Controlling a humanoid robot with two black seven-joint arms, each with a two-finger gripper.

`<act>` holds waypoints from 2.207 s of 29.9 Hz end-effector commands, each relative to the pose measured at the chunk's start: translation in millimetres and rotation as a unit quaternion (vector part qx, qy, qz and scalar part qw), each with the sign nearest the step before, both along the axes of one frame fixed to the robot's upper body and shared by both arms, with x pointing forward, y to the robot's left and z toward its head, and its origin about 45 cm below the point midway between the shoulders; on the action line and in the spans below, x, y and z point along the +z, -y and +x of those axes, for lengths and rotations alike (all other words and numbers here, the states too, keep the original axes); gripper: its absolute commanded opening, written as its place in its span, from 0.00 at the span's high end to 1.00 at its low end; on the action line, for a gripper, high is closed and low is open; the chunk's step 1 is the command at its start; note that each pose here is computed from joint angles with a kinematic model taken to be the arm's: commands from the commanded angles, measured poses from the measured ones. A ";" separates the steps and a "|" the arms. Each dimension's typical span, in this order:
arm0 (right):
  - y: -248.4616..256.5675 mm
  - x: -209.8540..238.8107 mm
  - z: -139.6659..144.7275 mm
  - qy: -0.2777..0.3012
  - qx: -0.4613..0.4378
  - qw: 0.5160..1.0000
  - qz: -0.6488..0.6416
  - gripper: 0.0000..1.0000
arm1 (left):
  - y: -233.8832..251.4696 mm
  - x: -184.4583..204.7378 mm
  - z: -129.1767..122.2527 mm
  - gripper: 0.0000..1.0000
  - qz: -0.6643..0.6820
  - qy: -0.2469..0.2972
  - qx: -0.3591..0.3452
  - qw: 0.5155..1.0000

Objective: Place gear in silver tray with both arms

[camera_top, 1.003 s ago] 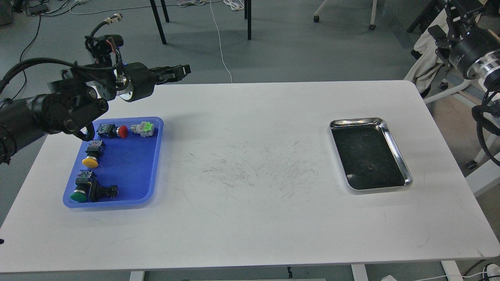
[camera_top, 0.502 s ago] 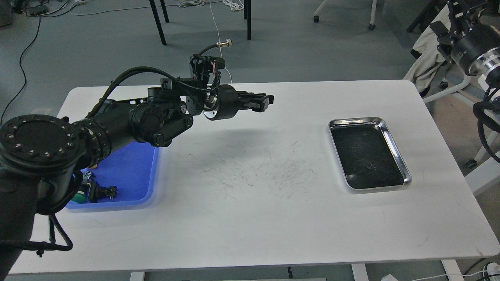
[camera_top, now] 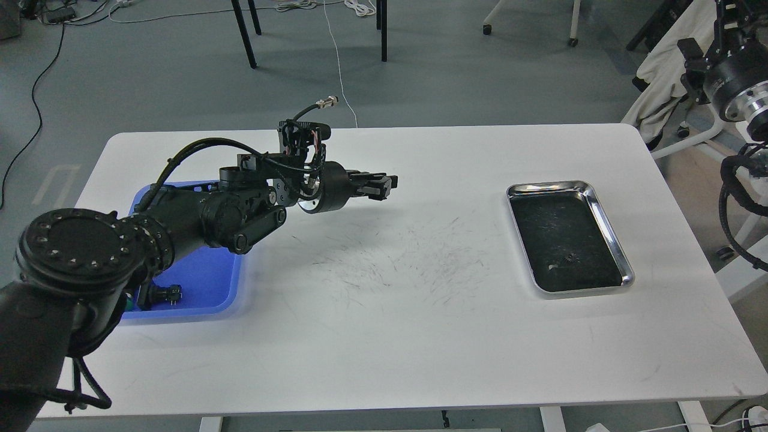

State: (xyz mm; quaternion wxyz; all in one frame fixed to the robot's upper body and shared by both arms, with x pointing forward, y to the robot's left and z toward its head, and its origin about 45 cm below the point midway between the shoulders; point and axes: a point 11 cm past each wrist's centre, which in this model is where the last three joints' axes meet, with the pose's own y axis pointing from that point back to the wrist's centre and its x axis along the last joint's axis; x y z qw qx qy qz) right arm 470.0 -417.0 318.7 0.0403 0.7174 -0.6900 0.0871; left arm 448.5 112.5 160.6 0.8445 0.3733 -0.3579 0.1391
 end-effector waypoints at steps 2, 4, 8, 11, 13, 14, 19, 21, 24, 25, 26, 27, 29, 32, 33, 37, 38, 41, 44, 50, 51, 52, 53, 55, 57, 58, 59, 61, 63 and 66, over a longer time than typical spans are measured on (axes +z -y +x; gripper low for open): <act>-4.5 -7.7 0.6 -0.006 0.002 1.000 0.003 0.07 | 8.3 -17.2 -18.1 0.99 -0.007 -0.026 -0.016 1.000; -3.8 -8.6 0.5 -0.006 -0.004 1.000 0.002 0.07 | 12.0 -29.5 -30.9 0.99 -0.010 -0.045 -0.024 0.999; -11.7 -13.1 2.3 -0.008 0.001 1.000 0.004 0.06 | 18.0 -41.9 -46.4 0.99 -0.011 -0.060 -0.040 0.997; -11.3 -16.1 2.9 -0.010 -0.002 1.000 0.002 0.06 | 20.4 -50.8 -57.0 0.99 -0.002 -0.064 -0.058 0.996; -11.4 -16.8 3.3 -0.011 -0.003 1.000 0.001 0.06 | 23.8 -49.7 -58.2 0.99 -0.010 -0.057 -0.058 0.997; -11.4 -18.5 3.0 -0.012 -0.003 1.000 0.000 0.06 | 28.2 -50.6 -62.7 0.99 -0.016 -0.057 -0.064 0.996; -11.4 -19.1 2.9 -0.014 -0.001 1.000 -0.004 0.05 | 42.6 -52.3 -77.4 0.98 -0.039 -0.058 -0.080 0.994; -10.8 -18.8 2.8 -0.014 -0.002 1.000 -0.005 0.05 | 42.7 -51.9 -77.2 0.98 -0.040 -0.057 -0.079 0.994; -11.6 -19.4 2.8 -0.015 -0.001 1.000 -0.005 0.05 | 43.6 -52.3 -78.3 0.98 -0.042 -0.059 -0.079 0.994; -11.4 -20.2 2.5 -0.016 -0.001 1.000 -0.005 0.05 | 43.8 -52.0 -78.1 0.98 -0.043 -0.059 -0.078 0.994; -11.4 -20.2 2.5 -0.016 -0.001 1.000 -0.005 0.05 | 44.0 -51.8 -77.9 0.98 -0.046 -0.058 -0.077 0.994; -11.5 -20.2 2.5 -0.016 -0.001 1.000 -0.006 0.05 | 44.4 -51.2 -77.6 0.98 -0.049 -0.058 -0.075 0.994; -11.5 -20.2 2.5 -0.016 -0.001 1.000 -0.006 0.05 | 46.1 -49.8 -77.5 0.97 -0.054 -0.058 -0.073 0.994; -10.7 -20.2 2.2 -0.016 -0.001 1.000 -0.007 0.05 | 56.0 -44.8 -82.7 0.96 -0.072 -0.063 -0.080 0.992; -10.7 -20.2 2.2 -0.016 -0.001 1.000 -0.007 0.05 | 60.2 -40.5 -82.3 0.96 -0.083 -0.061 -0.080 0.991; -10.6 -20.7 1.8 -0.017 -0.001 1.000 -0.009 0.05 | 64.5 -37.0 -83.0 0.96 -0.095 -0.061 -0.079 0.990; -10.9 -20.0 2.1 -0.016 0.000 1.000 -0.008 0.05 | 65.2 -36.9 -83.8 0.96 -0.096 -0.062 -0.080 0.990; -9.2 -21.1 1.4 -0.017 -0.001 1.000 -0.009 0.05 | 64.6 -39.4 -85.7 0.95 -0.097 -0.065 -0.079 0.990; -10.0 -21.4 1.5 -0.018 -0.001 1.000 -0.009 0.05 | 65.4 -40.0 -87.3 0.95 -0.099 -0.067 -0.079 0.990; -10.1 -21.4 1.5 -0.018 0.000 1.000 -0.009 0.05 | 65.0 -41.9 -88.7 0.94 -0.101 -0.071 -0.076 0.989; -10.1 -21.4 1.5 -0.018 0.000 1.000 -0.009 0.05 | 65.0 -42.1 -88.8 0.93 -0.103 -0.071 -0.075 0.989; -9.1 -22.2 1.0 -0.019 -0.001 1.000 -0.010 0.05 | 65.4 -42.0 -89.2 0.91 -0.105 -0.073 -0.074 0.989; -9.1 -22.2 1.0 -0.019 -0.001 1.000 -0.010 0.05 | 65.4 -42.5 -89.6 0.91 -0.106 -0.074 -0.073 0.989; -9.1 -22.2 1.0 -0.019 -0.001 1.000 -0.010 0.05 | 65.9 -42.1 -89.5 0.86 -0.113 -0.077 -0.068 0.988; -9.1 -22.2 1.0 -0.019 -0.001 1.000 -0.010 0.05 | 68.9 -39.8 -90.5 0.80 -0.121 -0.079 -0.068 0.987; -9.1 -22.2 1.0 -0.019 -0.001 1.000 -0.010 0.05 | 70.5 -39.2 -91.9 0.79 -0.125 -0.082 -0.069 0.986; -9.1 -22.2 1.0 -0.019 -0.001 1.000 -0.010 0.05 | 71.5 -38.3 -92.1 0.78 -0.128 -0.083 -0.068 0.986; -9.5 -22.2 0.9 -0.019 0.001 1.000 -0.014 0.05 | 72.0 -37.9 -92.2 0.77 -0.131 -0.083 -0.067 0.986; -9.8 -22.2 0.9 -0.019 0.002 1.000 -0.016 0.05 | 72.3 -37.2 -91.9 0.72 -0.131 -0.084 -0.067 0.986; -9.8 -22.2 0.9 -0.019 0.002 1.000 -0.016 0.05 | 72.0 -38.5 -92.8 0.66 -0.132 -0.086 -0.066 0.985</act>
